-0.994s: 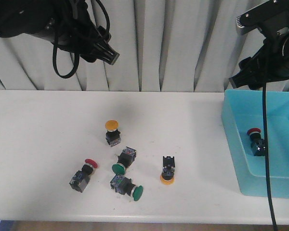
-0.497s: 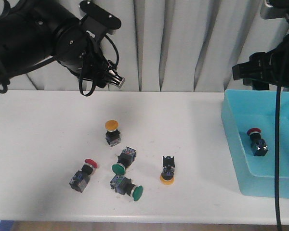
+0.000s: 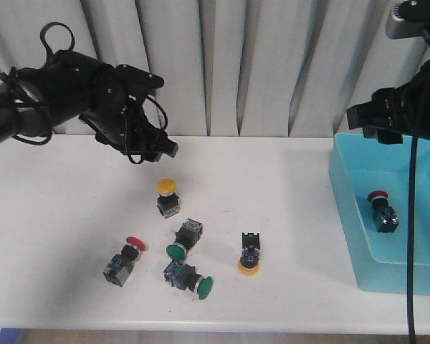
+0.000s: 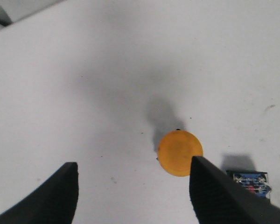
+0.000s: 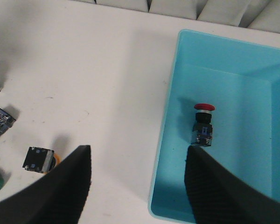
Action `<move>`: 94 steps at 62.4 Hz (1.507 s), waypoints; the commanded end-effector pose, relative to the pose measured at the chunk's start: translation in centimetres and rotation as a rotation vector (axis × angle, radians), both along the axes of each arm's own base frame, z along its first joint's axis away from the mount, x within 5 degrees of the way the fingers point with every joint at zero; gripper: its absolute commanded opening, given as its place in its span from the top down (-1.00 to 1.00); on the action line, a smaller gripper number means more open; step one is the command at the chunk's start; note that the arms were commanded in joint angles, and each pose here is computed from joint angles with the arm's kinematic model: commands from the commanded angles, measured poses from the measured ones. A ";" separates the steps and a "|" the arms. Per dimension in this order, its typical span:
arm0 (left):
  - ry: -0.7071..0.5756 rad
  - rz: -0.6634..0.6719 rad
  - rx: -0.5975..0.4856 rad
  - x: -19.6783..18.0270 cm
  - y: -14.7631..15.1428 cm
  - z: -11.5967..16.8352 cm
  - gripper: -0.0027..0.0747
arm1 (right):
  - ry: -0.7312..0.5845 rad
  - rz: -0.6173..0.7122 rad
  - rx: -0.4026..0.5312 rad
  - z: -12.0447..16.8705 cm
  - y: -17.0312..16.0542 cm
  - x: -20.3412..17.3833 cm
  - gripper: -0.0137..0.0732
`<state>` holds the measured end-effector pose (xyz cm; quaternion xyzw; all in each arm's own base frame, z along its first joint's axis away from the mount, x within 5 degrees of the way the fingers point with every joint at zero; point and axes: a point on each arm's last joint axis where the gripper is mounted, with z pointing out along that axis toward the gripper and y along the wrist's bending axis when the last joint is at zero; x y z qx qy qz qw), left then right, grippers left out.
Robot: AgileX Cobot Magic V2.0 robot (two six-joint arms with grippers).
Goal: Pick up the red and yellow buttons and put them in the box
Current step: 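Move the left gripper down onto the yellow-capped button and grasp it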
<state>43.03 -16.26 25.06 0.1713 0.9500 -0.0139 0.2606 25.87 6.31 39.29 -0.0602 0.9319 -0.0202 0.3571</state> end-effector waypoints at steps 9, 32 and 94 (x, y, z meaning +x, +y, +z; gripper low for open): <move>-0.028 0.001 -0.075 1.1 -1.0 0.8 -0.32 | -0.114 0.031 -0.001 0.4 -0.1 0.0 -0.30; -0.028 0.030 -0.186 2.6 -2.3 1.7 -0.32 | -0.114 0.047 -0.009 -0.4 0.0 0.2 -0.30; 0.098 0.056 -0.131 3.6 -2.6 -3.9 -0.32 | -0.115 0.048 -0.009 -0.4 0.0 0.2 -0.30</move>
